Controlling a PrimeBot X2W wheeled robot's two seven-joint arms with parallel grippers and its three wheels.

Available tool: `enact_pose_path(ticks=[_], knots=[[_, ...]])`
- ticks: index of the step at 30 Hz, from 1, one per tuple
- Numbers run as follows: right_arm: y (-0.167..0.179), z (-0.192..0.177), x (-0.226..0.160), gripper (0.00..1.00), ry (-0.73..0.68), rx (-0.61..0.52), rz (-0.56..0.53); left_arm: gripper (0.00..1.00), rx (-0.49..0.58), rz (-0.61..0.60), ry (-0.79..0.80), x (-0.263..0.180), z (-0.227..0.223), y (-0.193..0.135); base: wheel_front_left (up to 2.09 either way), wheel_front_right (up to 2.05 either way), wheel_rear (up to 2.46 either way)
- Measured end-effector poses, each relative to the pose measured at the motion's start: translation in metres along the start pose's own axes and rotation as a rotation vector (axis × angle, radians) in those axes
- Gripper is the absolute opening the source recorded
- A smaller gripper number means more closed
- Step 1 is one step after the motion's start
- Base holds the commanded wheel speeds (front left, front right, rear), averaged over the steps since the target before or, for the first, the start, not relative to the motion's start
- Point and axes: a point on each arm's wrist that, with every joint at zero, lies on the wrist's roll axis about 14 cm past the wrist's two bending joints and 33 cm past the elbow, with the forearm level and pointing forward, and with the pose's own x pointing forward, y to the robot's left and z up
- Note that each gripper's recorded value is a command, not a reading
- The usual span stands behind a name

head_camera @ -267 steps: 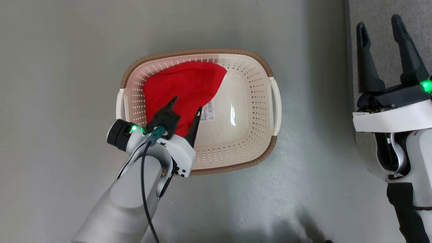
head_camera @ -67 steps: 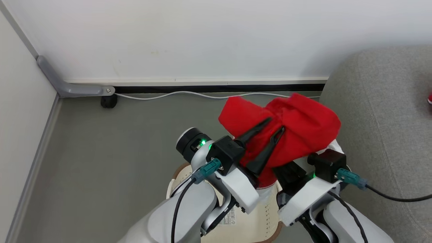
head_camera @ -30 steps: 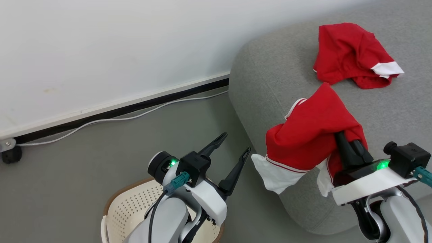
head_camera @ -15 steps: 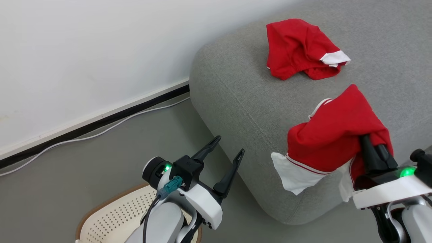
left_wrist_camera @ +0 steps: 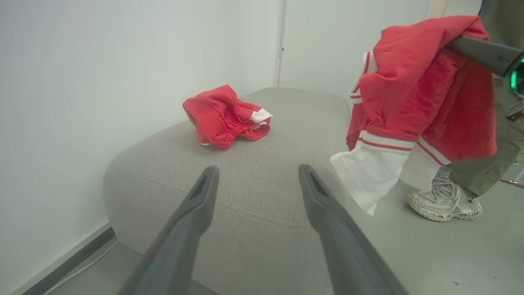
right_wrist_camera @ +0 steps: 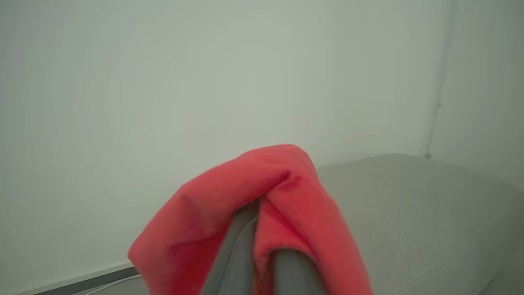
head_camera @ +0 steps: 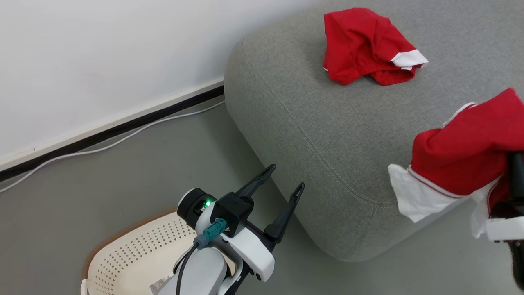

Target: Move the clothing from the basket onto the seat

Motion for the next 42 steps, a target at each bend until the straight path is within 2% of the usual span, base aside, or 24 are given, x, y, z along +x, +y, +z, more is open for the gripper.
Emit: enact_pose_path(ticks=[8,25,34,37,42], knots=[[-0.018,0.036,0.063,0.0,-0.096,-0.166,-0.023,1.0,-0.017,-0.025,0.002,0.006,-0.013,0.013,0.0,0.0,0.0],[-0.018,0.05,0.197,0.0,-0.113,-0.477,0.007,1.0,-0.045,-0.009,-0.018,0.031,-0.044,0.074,0.0,0.0,0.0],[-0.036,0.056,0.248,0.0,-0.112,-0.56,-0.076,1.0,-0.091,-0.019,0.041,0.031,-0.088,0.087,0.0,0.0,0.0],[-0.046,0.053,0.261,0.0,-0.103,-0.566,-0.125,1.0,-0.098,-0.007,0.059,0.029,-0.101,0.097,0.0,0.0,0.0],[-0.062,0.038,0.278,0.0,-0.073,-0.512,-0.213,1.0,-0.108,0.011,0.087,0.023,-0.119,0.108,0.0,0.0,0.0]])
